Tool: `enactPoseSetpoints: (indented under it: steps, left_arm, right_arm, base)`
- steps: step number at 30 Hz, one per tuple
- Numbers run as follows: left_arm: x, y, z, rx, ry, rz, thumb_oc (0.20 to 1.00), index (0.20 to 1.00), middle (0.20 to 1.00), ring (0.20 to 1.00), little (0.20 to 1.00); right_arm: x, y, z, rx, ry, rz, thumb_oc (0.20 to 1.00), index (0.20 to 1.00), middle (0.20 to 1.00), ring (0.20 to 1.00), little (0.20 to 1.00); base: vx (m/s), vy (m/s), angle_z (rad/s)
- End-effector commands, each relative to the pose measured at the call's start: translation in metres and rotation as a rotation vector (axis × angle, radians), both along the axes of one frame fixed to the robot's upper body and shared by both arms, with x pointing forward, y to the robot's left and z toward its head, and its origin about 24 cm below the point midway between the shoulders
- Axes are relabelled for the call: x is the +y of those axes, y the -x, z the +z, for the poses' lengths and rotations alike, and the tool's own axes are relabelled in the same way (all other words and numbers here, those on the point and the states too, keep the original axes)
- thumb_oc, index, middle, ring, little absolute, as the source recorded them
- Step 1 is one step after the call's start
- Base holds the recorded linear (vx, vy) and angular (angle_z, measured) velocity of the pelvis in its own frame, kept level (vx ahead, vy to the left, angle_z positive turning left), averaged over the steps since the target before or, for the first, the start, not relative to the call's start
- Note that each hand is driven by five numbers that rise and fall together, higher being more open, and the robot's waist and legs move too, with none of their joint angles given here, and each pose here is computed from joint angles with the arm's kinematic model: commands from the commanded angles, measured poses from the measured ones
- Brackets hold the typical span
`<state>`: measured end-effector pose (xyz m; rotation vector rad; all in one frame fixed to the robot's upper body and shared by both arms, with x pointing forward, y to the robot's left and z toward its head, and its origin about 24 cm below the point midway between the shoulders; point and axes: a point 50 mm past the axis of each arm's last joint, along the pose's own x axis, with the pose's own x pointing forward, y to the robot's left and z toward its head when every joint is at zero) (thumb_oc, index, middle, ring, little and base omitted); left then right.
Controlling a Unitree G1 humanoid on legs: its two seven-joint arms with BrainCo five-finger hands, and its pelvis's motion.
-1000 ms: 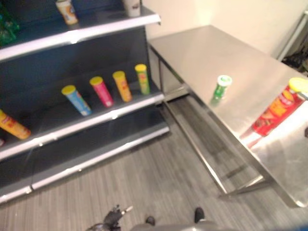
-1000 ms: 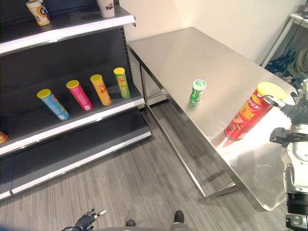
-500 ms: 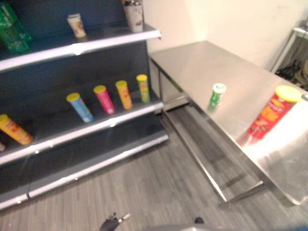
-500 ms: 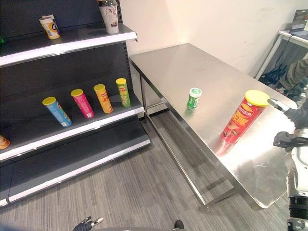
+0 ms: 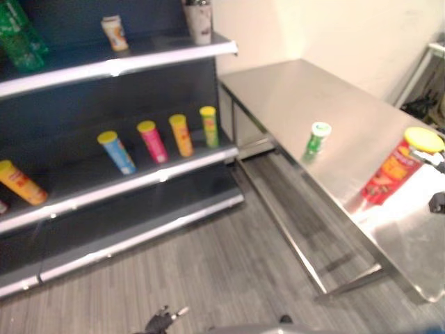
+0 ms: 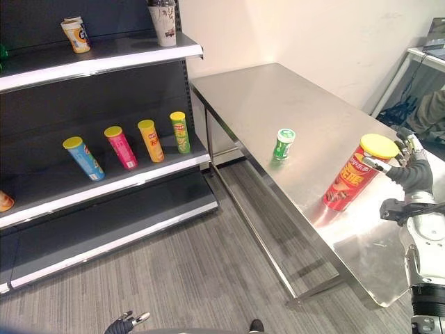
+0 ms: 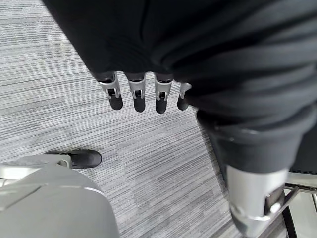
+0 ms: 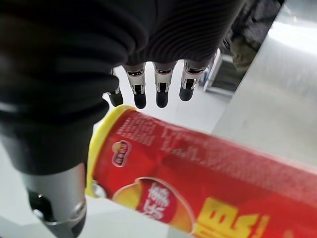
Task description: Put the goods on the table back onto the shelves and tidy them up.
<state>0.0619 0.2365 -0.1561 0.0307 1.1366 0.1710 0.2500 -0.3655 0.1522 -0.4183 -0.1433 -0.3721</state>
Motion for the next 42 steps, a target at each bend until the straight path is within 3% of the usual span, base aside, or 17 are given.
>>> enactPoseSetpoints:
  steps: [1, 13, 14, 15, 16, 29, 42]
  left_arm:
    - [0.014, -0.022, 0.006, -0.045, -0.055, -0.035, 1.000, 1.000, 1.000, 1.000, 1.000]
    - [0.014, -0.022, 0.007, -0.040, -0.059, -0.041, 1.000, 1.000, 1.000, 1.000, 1.000]
    - [0.015, -0.022, 0.007, -0.040, -0.060, -0.041, 1.000, 1.000, 1.000, 1.000, 1.000]
    - [0.014, -0.022, 0.006, -0.037, -0.060, -0.041, 1.000, 1.000, 1.000, 1.000, 1.000]
    - [0.015, -0.022, 0.006, -0.035, -0.062, -0.040, 1.000, 1.000, 1.000, 1.000, 1.000]
    - [0.020, -0.020, 0.006, -0.018, -0.089, -0.011, 1.000, 1.000, 1.000, 1.000, 1.000]
    - [0.014, -0.027, 0.008, -0.058, -0.057, 0.022, 1.000, 1.000, 1.000, 1.000, 1.000]
  right_arm:
    - [-0.003, -0.002, 0.040, -0.114, 0.117, -0.007, 1.000, 1.000, 1.000, 1.000, 1.000]
    - [0.001, -0.020, 0.033, -0.058, 0.090, 0.008, 1.000, 1.000, 1.000, 1.000, 1.000]
    - [0.001, -0.023, 0.033, -0.052, 0.087, 0.007, 0.862, 0.862, 0.862, 0.862, 0.862]
    - [0.002, -0.026, 0.033, -0.051, 0.082, 0.010, 0.385, 0.385, 0.385, 0.385, 0.385]
    - [0.004, -0.030, 0.034, -0.051, 0.074, 0.019, 0.200, 0.200, 0.200, 0.200, 0.200]
    - [0.008, -0.028, 0.050, -0.168, 0.059, -0.013, 0.200, 0.200, 0.200, 0.200, 0.200]
    - [0.080, -0.013, 0.122, -0.696, 0.029, 0.224, 0.200, 0.200, 0.200, 0.200, 0.200]
  base:
    - [0.00, 0.004, 0.05]
    - [0.00, 0.000, 0.00]
    - [0.00, 0.000, 0.00]
    - [0.00, 0.000, 0.00]
    - [0.00, 0.000, 0.00]
    - [0.00, -0.008, 0.02]
    - [-0.03, -0.092, 0.25]
